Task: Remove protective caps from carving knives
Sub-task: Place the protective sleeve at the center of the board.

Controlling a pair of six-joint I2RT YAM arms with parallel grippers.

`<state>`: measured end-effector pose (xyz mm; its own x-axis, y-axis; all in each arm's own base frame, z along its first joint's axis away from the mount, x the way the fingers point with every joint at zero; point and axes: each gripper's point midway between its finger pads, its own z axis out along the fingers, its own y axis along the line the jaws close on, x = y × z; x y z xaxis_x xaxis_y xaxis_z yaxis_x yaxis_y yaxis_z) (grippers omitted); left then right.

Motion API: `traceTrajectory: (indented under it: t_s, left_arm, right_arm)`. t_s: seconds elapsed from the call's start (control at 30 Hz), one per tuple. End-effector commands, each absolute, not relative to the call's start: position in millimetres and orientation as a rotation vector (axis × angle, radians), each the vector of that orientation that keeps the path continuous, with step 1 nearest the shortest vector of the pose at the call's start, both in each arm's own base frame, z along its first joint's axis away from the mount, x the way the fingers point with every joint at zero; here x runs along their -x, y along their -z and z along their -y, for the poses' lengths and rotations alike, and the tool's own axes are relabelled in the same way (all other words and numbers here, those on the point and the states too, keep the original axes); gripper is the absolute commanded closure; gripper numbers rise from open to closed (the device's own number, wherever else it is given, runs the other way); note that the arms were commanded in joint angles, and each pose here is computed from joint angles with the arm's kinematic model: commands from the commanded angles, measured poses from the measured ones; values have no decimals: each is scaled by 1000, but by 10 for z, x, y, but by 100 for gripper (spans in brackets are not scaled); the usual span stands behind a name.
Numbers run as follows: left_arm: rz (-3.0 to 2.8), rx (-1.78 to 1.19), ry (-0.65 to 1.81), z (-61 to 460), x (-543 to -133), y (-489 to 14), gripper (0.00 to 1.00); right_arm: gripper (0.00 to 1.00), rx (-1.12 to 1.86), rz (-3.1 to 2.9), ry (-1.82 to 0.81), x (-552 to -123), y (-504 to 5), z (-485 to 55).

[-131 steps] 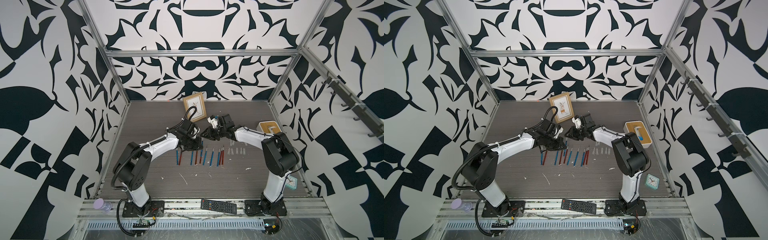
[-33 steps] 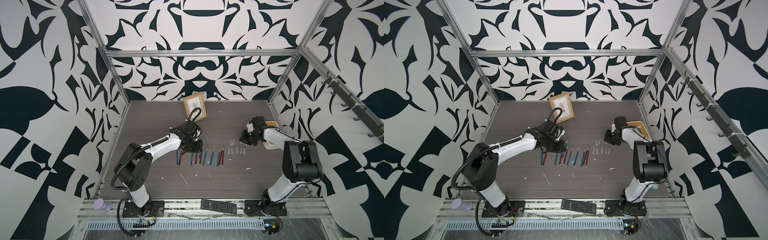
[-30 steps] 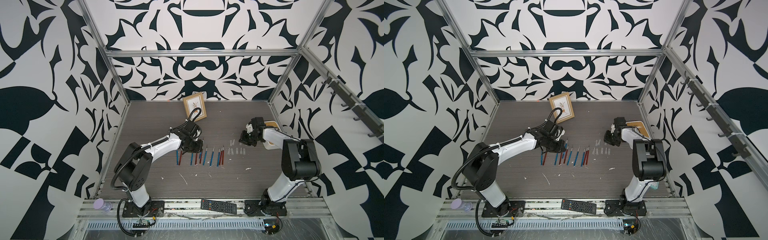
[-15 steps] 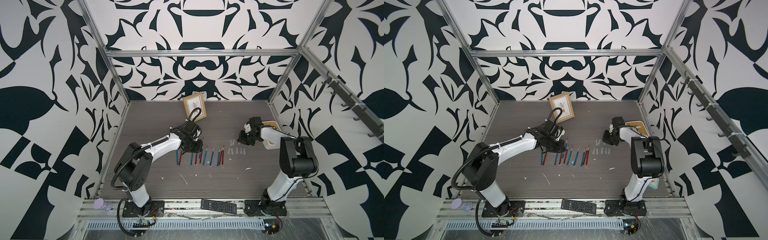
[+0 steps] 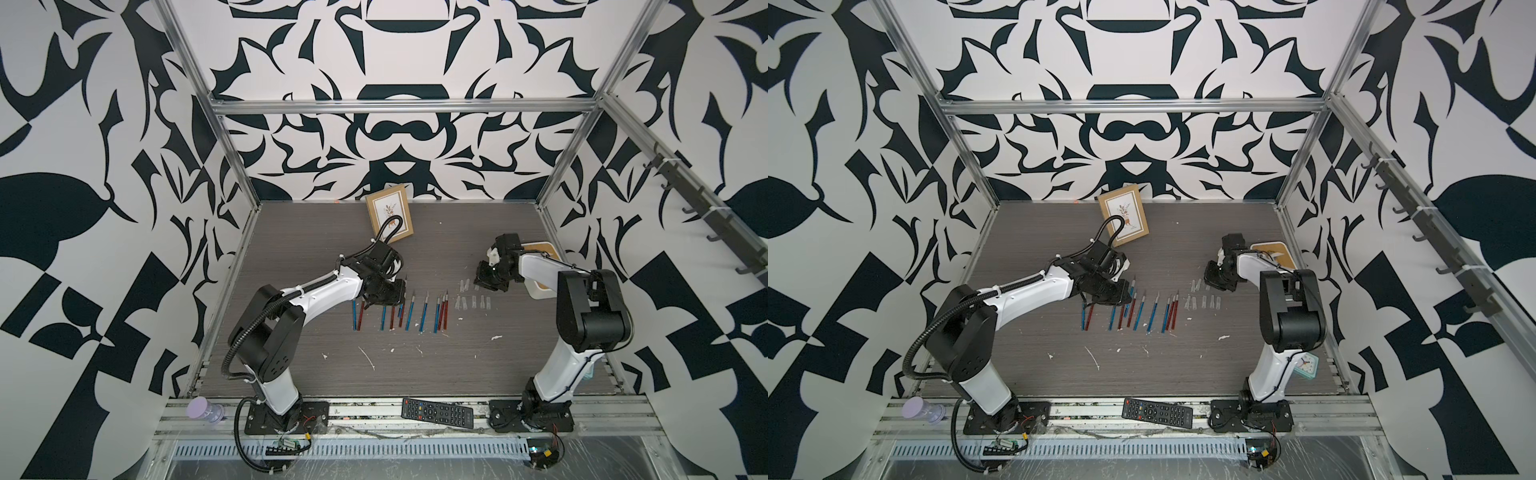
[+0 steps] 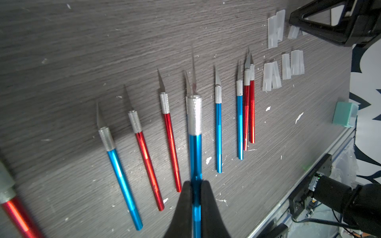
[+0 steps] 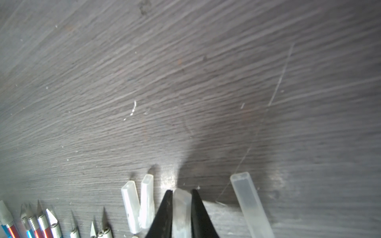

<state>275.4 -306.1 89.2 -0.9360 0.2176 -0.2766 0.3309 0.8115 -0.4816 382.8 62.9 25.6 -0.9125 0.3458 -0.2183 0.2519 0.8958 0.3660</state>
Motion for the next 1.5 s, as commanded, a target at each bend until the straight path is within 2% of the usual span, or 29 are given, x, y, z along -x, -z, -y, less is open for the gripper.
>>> traceTrajectory:
  t_s: [0.0, 0.2, 0.53, 0.73, 0.9, 1.03, 1.13, 1.2, 1.23, 1.47]
  left_arm:
    - [-2820, -416, 775, 3033, -2732, -844, 100]
    - [-2820, -416, 773, 3029, -2731, -843, 100]
    - [-2814, -406, 750, 2998, -2744, -863, 100]
    - [-2817, -393, 723, 2946, -2767, -865, 100]
    - [-2820, -374, 691, 2840, -2800, -864, 100]
    - [-2832, -355, 653, 2724, -2812, -838, 100]
    - [-2838, -331, 638, 2642, -2827, -817, 100]
    - [-2844, -317, 624, 2594, -2830, -798, 100]
    - [-2848, -311, 615, 2567, -2831, -783, 100]
    - [-2903, -296, 493, 2393, -2816, -655, 100]
  right_arm:
    - [79, -435, -2759, -461, -3914, -355, -623]
    - [77, -431, -2753, -480, -3920, -385, -651]
    - [76, -392, -2682, -488, -3984, -748, -664]
    - [70, -367, -2651, -509, -3996, -890, -719]
    - [54, -342, -2633, -518, -4019, -979, -774]
    - [26, -337, -2621, -514, -4030, -1026, -782]
    - [15, -332, -2610, -508, -4035, -1061, -782]
    - [3, -335, -2605, -500, -4032, -1079, -772]
    - [0, -339, -2602, -494, -4030, -1085, -763]
    - [0, -334, -2591, -510, -4038, -1107, -783]
